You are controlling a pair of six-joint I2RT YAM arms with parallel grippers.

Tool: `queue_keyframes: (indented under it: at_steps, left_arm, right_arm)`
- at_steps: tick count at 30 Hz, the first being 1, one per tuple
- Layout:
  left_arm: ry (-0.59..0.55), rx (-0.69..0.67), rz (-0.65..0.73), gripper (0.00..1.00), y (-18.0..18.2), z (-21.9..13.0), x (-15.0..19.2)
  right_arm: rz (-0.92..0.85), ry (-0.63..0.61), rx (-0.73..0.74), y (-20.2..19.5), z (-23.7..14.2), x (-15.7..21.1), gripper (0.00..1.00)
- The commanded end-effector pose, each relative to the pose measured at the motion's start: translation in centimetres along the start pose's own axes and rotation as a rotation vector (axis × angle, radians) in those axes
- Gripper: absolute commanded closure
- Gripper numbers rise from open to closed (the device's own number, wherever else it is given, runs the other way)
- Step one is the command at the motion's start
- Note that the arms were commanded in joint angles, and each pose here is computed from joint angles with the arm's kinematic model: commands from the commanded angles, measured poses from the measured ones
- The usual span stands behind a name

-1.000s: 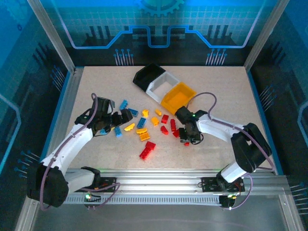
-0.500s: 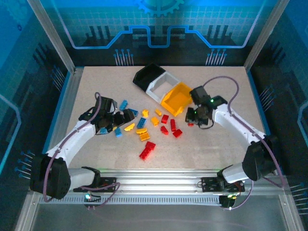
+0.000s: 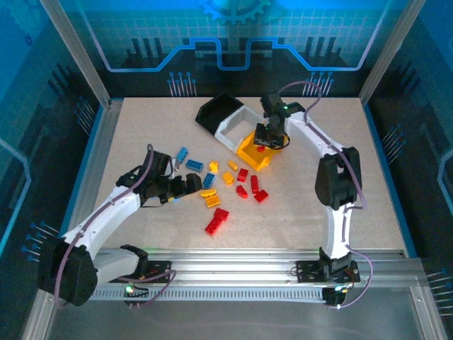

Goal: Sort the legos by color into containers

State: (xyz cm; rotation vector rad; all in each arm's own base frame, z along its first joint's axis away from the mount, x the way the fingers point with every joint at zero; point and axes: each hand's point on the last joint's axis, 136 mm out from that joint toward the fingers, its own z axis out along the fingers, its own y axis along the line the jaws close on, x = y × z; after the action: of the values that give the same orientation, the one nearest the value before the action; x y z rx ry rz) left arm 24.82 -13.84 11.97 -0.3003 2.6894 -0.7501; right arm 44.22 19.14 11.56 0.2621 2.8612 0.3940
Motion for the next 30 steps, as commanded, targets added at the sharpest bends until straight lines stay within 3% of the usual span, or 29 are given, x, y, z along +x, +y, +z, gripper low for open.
queue_keyframes:
  at_steps: [1, 4, 9, 17, 23, 30]
  left_arm:
    - [0.07, -0.023, 0.033, 0.01, 0.6, -0.3, 2.8]
    - [0.093, -0.033, 0.064, 0.01, 0.5, -0.2, 4.2]
    - [0.15, -0.063, 0.142, 0.01, 0.2, 0.9, 6.4]
    - [0.27, -0.144, 0.378, 0.02, -1.3, 4.1, 9.7]
    - [0.327, -0.263, 0.547, 0.06, -1.6, 6.6, 11.5]
    - [0.339, -0.291, 0.588, 0.15, -1.5, 8.3, 11.6]
  right_arm:
    - [0.011, 0.047, 0.015, -0.8, 1.0, -0.3, 0.77]
    - [0.022, 0.059, 0.012, -0.8, 2.0, -0.7, 0.72]
    - [0.023, 0.063, 0.002, -0.5, 2.2, -0.9, 0.54]
    - [0.007, 0.013, -0.029, 0.2, -2.1, 0.0, 0.46]
    - [0.0, -0.011, -0.071, -0.1, -5.8, 4.2, 0.44]
    - [0.008, 0.028, -0.057, -2.9, -7.1, 11.2, 0.44]
